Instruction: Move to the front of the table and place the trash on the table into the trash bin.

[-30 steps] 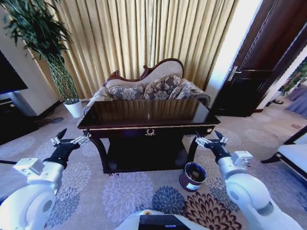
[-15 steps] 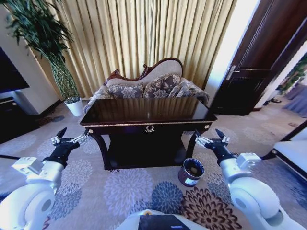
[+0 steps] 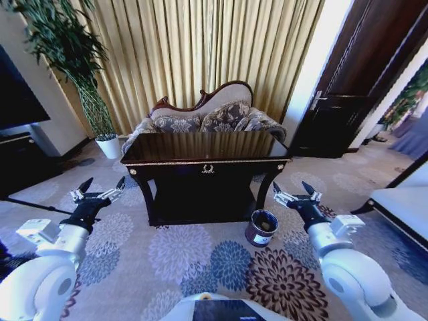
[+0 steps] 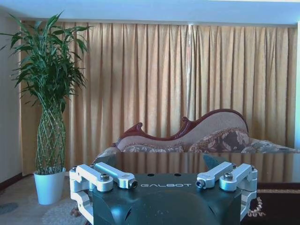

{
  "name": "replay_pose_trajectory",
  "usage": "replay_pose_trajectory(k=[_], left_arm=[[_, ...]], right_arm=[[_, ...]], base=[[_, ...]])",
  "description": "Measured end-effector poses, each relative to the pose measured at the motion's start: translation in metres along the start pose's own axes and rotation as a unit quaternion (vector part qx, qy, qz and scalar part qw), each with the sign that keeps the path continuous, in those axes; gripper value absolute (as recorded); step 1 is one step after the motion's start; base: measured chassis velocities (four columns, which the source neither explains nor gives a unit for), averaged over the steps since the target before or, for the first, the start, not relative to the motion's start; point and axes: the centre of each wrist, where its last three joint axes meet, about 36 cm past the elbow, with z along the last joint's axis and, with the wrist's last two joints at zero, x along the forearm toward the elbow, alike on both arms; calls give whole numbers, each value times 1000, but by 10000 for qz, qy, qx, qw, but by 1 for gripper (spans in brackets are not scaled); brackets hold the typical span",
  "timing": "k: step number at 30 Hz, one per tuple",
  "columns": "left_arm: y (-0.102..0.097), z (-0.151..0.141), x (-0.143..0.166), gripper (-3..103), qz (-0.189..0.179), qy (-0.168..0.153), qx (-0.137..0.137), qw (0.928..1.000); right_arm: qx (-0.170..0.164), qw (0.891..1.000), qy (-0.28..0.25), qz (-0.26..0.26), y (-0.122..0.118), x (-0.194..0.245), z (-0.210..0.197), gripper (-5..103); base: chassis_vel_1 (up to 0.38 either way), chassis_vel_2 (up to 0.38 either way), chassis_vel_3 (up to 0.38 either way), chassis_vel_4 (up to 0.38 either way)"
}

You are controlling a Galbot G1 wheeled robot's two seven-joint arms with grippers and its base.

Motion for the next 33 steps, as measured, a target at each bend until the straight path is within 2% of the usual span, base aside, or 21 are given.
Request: replay_pose_trajectory(k=[33], left_arm=[[-2, 2, -1, 100, 62, 7, 58, 10000]], right_arm=[[22, 9998, -38, 181, -3, 4, 4, 100]], base=[[201, -198, -209, 203]])
